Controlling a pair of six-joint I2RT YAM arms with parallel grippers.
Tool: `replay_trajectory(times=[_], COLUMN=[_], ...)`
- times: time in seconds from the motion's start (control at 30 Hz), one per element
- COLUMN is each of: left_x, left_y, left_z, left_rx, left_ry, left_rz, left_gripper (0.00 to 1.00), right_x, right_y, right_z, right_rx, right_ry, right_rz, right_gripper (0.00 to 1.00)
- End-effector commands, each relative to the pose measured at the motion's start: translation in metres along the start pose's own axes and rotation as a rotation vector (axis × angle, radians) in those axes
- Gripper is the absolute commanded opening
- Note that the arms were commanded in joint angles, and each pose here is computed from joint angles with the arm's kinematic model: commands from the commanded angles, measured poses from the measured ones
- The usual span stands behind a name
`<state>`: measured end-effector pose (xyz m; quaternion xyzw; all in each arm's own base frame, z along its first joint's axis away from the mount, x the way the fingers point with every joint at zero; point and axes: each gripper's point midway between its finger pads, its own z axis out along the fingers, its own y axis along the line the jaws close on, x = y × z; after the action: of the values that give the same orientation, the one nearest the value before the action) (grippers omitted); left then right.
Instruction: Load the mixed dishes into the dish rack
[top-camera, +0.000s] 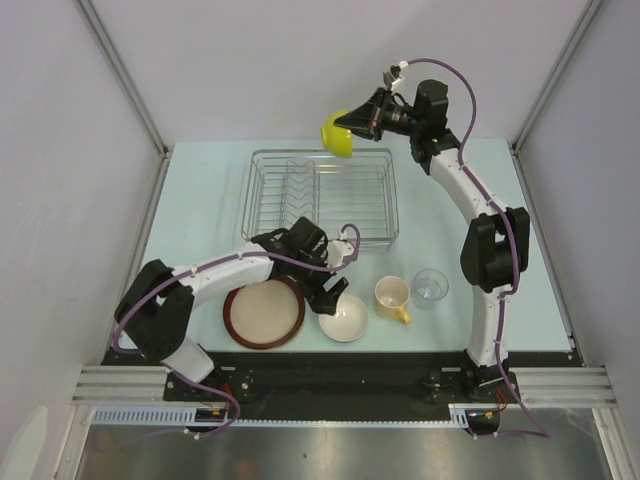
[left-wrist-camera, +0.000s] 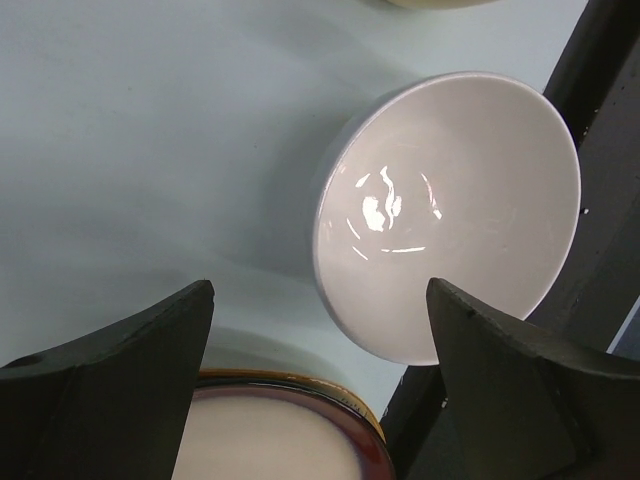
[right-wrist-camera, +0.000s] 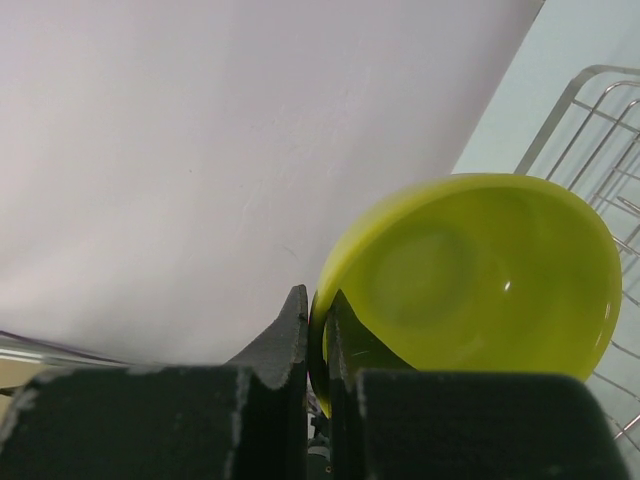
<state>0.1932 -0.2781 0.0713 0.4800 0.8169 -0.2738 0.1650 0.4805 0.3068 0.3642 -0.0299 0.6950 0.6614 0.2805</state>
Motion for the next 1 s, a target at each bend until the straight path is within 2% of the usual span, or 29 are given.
replay_trajectory(times=[0.0,0.03,0.3,0.4,0.43,0.5,0.53,0.63,0.8,0.9,0.97], left_x=[0.001,0.002,0.015,0.017,0.017,0.017,0.014,0.006,-0.019,-0.055,-0.082], left_y=[-0.014,-0.016,-0.02,-0.02,-0.02,-0.018,-0.018,-0.015,-0.004,0.0,0.012], left_z=[0.011,0.012,0.033,0.037,0.038,0.037,0.035,0.026,-0.008,-0.051,-0.09], left_rx=[0.057,0.061,0.086,0.09,0.089,0.078,0.074,0.035,-0.094,-0.2,-0.334], left_ry=[-0.004,-0.001,0.053,0.062,0.062,0.066,0.061,0.043,0.0,-0.084,-0.146], left_rz=[0.026,0.026,0.023,0.021,0.023,0.026,0.03,0.047,0.107,0.182,0.235], left_gripper=[0.89,0.85,0.73,0.53,0.39,0.24,0.14,0.0,0.0,0.0,0.0], right_x=[-0.005,-0.006,-0.007,-0.004,-0.005,-0.004,-0.003,-0.002,-0.001,-0.004,-0.007], right_y=[0.003,0.002,-0.008,-0.012,-0.013,-0.015,-0.016,-0.017,-0.019,-0.024,-0.019], right_z=[0.001,0.002,0.003,0.004,0.002,0.002,0.003,0.004,0.016,0.026,0.034], right_rx=[-0.037,-0.037,-0.014,0.002,0.009,0.015,0.017,0.018,0.011,-0.001,-0.034], right_ry=[0.008,0.008,0.004,0.013,0.012,0.014,0.016,0.018,0.025,0.023,0.019], right_rz=[-0.037,-0.035,-0.038,-0.041,-0.037,-0.039,-0.038,-0.036,-0.03,-0.009,0.002], right_gripper=[0.0,0.0,0.0,0.0,0.0,0.0,0.0,0.0,0.0,0.0,0.0])
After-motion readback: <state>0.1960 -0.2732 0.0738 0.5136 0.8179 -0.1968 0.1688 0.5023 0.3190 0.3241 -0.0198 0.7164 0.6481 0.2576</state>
